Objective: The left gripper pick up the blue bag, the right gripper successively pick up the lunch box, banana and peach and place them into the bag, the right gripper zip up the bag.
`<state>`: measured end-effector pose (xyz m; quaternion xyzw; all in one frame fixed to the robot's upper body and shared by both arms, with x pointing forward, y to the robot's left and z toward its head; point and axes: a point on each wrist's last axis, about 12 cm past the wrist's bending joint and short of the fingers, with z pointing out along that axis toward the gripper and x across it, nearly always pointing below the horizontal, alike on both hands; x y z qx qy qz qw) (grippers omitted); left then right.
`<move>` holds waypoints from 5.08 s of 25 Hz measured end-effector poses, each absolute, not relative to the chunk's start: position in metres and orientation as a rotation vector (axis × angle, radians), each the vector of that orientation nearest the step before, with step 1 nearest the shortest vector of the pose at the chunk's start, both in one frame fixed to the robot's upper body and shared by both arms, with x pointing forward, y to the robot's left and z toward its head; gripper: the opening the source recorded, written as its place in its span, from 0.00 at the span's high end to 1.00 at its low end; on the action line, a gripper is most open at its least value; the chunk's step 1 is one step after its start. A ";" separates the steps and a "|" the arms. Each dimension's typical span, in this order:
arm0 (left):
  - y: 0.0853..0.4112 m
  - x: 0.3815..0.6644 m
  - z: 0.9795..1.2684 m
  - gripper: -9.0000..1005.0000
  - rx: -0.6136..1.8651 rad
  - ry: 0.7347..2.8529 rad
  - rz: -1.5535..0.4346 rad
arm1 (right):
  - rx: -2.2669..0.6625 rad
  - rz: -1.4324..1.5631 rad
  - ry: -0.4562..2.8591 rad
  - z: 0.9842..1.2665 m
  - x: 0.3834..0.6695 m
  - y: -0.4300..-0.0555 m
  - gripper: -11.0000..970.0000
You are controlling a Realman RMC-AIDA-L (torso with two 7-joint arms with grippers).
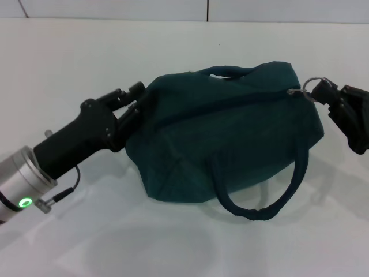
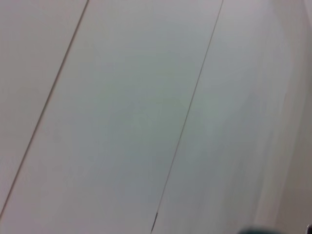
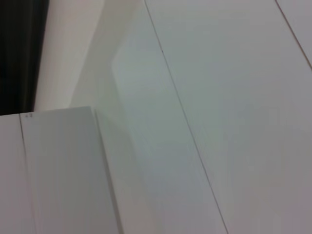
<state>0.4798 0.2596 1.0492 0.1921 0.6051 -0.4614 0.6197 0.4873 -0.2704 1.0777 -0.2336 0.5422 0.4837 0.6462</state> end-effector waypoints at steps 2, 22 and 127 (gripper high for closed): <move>0.263 0.482 1.053 0.74 0.449 1.378 -1.067 | -0.527 1.099 1.245 1.077 0.490 -0.269 0.91; 0.224 0.545 1.186 0.49 1.048 1.535 -1.085 | -0.516 1.085 1.286 1.074 0.494 -0.270 0.90; 0.228 0.576 1.181 0.52 1.009 1.663 -1.264 | -0.320 0.962 1.539 1.036 0.480 -0.289 0.83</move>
